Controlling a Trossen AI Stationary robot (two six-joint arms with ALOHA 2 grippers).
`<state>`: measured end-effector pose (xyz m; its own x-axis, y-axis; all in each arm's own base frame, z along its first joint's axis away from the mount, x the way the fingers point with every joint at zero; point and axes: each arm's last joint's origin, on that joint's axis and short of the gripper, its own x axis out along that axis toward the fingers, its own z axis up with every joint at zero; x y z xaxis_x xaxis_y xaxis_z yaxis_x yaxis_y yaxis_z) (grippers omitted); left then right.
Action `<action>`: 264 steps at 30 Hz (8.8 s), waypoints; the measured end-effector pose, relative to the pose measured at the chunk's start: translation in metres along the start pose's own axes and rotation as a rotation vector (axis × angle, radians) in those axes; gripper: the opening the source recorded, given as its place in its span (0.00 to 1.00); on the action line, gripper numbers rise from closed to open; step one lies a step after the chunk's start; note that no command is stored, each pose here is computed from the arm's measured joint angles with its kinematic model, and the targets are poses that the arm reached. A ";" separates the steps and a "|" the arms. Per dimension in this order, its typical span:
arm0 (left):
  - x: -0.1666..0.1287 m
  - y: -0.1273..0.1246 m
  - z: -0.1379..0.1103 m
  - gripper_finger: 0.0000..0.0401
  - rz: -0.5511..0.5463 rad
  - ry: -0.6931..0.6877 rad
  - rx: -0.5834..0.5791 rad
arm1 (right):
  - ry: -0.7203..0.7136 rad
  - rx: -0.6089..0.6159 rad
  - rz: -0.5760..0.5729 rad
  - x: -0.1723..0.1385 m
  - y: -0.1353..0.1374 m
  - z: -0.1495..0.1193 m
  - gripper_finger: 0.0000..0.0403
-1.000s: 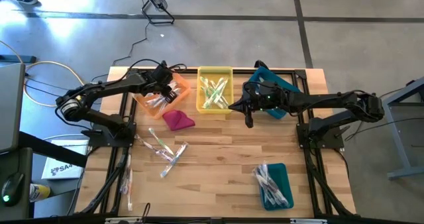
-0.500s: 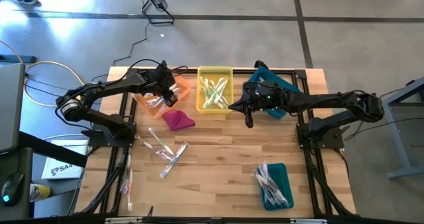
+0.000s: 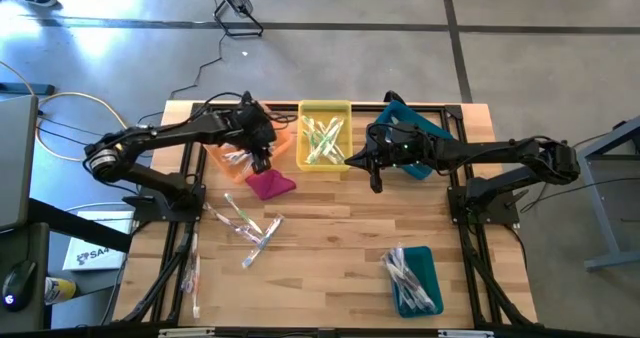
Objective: Pick & Place Toothbrushes
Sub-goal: Put the blue toothbrush into the orange bin, then put the green toothbrush into the yellow bin
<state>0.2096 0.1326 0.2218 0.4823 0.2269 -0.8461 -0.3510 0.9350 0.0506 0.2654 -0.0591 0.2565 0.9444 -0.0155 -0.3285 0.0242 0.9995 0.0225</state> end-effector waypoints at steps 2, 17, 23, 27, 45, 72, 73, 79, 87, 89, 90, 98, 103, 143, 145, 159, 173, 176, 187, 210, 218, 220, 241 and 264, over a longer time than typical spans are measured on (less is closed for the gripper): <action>-0.010 -0.005 0.010 0.37 0.047 0.022 0.036 | 0.000 0.000 0.000 0.000 0.000 0.000 0.01; -0.070 -0.096 0.019 0.37 -0.006 0.281 0.675 | 0.000 0.001 0.000 0.000 0.000 0.000 0.01; -0.081 -0.137 0.005 0.37 -0.007 0.272 0.737 | 0.000 0.001 0.000 0.000 0.000 0.000 0.01; -0.087 -0.157 -0.004 0.37 -0.013 0.258 0.860 | -0.001 0.016 0.000 0.000 0.000 0.000 0.01; -0.090 -0.185 0.005 0.37 -0.062 0.037 0.529 | -0.049 0.005 0.040 0.003 0.021 0.006 0.01; -0.013 -0.237 -0.007 0.37 -0.001 0.341 -0.470 | -0.022 -0.069 0.048 0.004 0.024 0.003 0.01; -0.009 -0.238 -0.008 0.37 0.010 0.349 -0.489 | -0.020 -0.072 0.048 0.004 0.024 0.003 0.01; 0.006 -0.243 -0.012 0.37 0.047 0.390 -0.537 | -0.018 -0.089 0.049 0.004 0.024 0.003 0.01; 0.019 -0.247 -0.015 0.37 0.060 0.416 -0.493 | -0.026 -0.093 0.048 0.004 0.024 0.003 0.01; 0.021 -0.246 -0.019 0.37 0.089 0.435 -0.468 | -0.023 -0.089 0.048 0.004 0.024 0.003 0.01; 0.023 -0.248 -0.017 0.37 0.075 0.426 -0.470 | -0.021 -0.088 0.049 0.004 0.024 0.003 0.01; 0.033 -0.247 -0.027 0.37 0.086 0.461 -0.458 | -0.022 -0.089 0.048 0.004 0.024 0.003 0.01; 0.036 -0.245 -0.033 0.37 0.088 0.481 -0.464 | -0.022 -0.088 0.048 0.004 0.024 0.003 0.01; 0.047 -0.256 -0.028 0.03 -0.120 0.391 -0.471 | -0.020 -0.090 0.048 0.004 0.024 0.003 0.01; 0.047 -0.257 -0.026 0.03 -0.134 0.380 -0.452 | -0.020 -0.090 0.049 0.004 0.024 0.003 0.01; 0.050 -0.226 0.006 0.04 -0.197 0.273 -0.256 | 0.005 -0.086 0.050 0.004 0.024 0.000 0.01; 0.010 -0.171 0.047 0.05 -0.283 0.005 -0.074 | 0.049 -0.099 0.053 0.004 0.024 -0.004 0.01; -0.001 -0.157 0.054 0.05 -0.280 -0.071 -0.047 | 0.055 -0.101 0.054 0.004 0.024 -0.005 0.01; -0.031 -0.101 0.069 0.05 -0.188 -0.236 -0.003 | 0.055 -0.101 0.054 0.004 0.024 -0.005 0.01; -0.048 0.015 0.049 0.05 0.167 -0.165 -0.143 | 0.054 -0.107 0.052 0.004 0.024 -0.005 0.01; -0.040 0.037 0.013 0.05 0.315 0.116 -0.319 | 0.054 -0.107 0.052 0.004 0.024 -0.005 0.01; -0.035 0.039 0.006 0.05 0.321 0.133 -0.344 | 0.054 -0.107 0.052 0.004 0.024 -0.005 0.01; -0.011 0.041 -0.011 0.16 0.377 0.092 -0.380 | 0.058 -0.109 0.010 0.004 0.022 -0.005 0.01; -0.011 0.041 -0.007 0.27 0.351 0.076 -0.255 | 0.057 -0.109 0.009 0.004 0.022 -0.004 0.01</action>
<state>0.1842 0.1669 0.2292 0.2413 0.4895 -0.8379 -0.6749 0.7051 0.2176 0.2679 -0.0368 0.2515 0.9240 -0.0083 -0.3822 -0.0225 0.9969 -0.0760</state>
